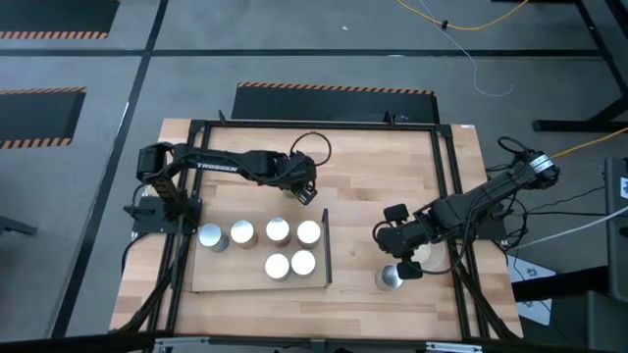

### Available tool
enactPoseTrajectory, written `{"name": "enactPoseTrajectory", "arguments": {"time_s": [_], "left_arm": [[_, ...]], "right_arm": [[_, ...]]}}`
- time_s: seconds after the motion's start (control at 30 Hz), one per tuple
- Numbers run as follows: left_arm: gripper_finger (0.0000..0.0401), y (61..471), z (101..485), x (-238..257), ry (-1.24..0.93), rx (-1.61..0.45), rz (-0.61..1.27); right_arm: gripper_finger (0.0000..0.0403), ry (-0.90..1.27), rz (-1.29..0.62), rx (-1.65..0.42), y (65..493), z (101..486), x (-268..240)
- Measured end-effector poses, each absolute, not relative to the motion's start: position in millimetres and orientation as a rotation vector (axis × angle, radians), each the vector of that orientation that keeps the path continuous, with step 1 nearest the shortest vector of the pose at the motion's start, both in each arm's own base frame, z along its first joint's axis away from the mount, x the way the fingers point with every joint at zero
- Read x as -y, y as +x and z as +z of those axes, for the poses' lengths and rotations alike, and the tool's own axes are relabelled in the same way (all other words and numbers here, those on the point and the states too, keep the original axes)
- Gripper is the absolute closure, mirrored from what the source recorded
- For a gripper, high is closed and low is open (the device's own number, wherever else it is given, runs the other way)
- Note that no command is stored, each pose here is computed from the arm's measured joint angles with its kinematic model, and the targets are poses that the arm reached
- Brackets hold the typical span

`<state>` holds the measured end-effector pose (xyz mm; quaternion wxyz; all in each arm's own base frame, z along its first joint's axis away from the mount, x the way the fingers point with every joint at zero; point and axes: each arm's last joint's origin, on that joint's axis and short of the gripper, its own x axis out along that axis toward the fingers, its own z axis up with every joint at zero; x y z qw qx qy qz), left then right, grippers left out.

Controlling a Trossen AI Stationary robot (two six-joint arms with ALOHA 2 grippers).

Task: Pick and place cans onto a shelf
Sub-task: Put the orange can on the shelf

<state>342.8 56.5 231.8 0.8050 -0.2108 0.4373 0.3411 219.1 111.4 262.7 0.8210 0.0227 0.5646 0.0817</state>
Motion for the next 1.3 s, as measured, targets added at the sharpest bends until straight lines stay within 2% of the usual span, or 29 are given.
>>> {"name": "enactPoseTrajectory", "arguments": {"time_s": [0.2, 0.5, 1.03, 1.3], "left_arm": [[0.0289, 349, 218, -56, -0.438, -0.976, 0.732], [0.0293, 347, 218, -56, -0.437, -0.993, 0.734], [0.0395, 343, 217, -54, -0.38, -1.054, 0.71], [0.0399, 341, 220, -49, -0.343, -1.06, 0.693]], "right_arm": [[0.0373, 0.049, 0.175, -1.199, 219, 263, -112], [0.0373, 0.05, 0.176, -1.196, 220, 263, -112], [0.0373, 0.05, 0.176, -1.197, 220, 263, -112], [0.0373, 0.05, 0.176, -1.197, 220, 263, -112]]}}
